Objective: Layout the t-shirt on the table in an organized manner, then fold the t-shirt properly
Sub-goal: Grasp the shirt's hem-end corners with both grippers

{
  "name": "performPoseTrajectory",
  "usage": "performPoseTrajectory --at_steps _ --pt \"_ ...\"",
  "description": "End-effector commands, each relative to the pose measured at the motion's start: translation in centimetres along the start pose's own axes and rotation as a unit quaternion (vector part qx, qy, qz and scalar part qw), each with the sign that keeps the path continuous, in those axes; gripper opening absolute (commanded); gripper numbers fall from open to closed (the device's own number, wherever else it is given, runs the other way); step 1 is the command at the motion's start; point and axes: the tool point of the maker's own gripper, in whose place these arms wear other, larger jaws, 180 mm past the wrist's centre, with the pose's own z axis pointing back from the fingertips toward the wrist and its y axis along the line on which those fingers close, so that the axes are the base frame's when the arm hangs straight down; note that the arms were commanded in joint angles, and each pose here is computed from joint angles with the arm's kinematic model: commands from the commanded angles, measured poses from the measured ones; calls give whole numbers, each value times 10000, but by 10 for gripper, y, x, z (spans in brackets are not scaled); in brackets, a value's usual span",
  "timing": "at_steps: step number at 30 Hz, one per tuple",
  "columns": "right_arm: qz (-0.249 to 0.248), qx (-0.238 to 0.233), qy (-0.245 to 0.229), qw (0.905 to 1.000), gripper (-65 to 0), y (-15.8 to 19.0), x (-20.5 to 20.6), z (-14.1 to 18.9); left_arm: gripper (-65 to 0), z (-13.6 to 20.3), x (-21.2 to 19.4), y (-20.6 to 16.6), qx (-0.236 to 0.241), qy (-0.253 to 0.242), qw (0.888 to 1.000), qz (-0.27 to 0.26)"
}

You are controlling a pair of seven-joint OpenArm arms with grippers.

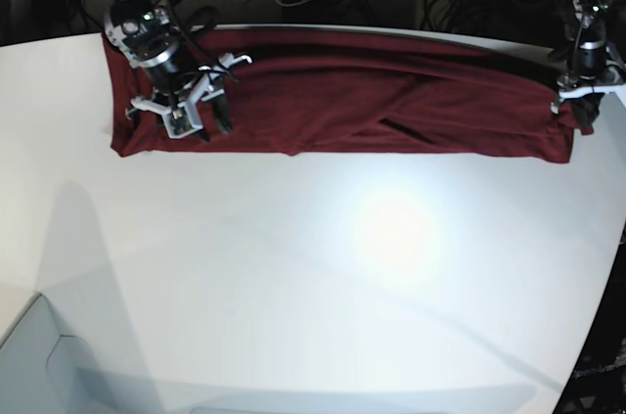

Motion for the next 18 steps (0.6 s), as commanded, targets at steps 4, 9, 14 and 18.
performPoseTrajectory --at_steps 4,9,14,18 --pt "5 12 -235 9997 -434 0 12 1 -644 -2 16 1 -46 -217 9997 -85" --pt "4 4 -235 9997 -434 -1 12 2 -578 -3 23 -12 -481 -239 9981 -313" --pt "5 12 -235 9997 -434 0 12 1 -384 -2 21 -14 -511 -231 9980 -303" --pt "7 11 -235 9997 -433 0 12 2 -266 -1 21 -16 -550 -239 9978 -299"
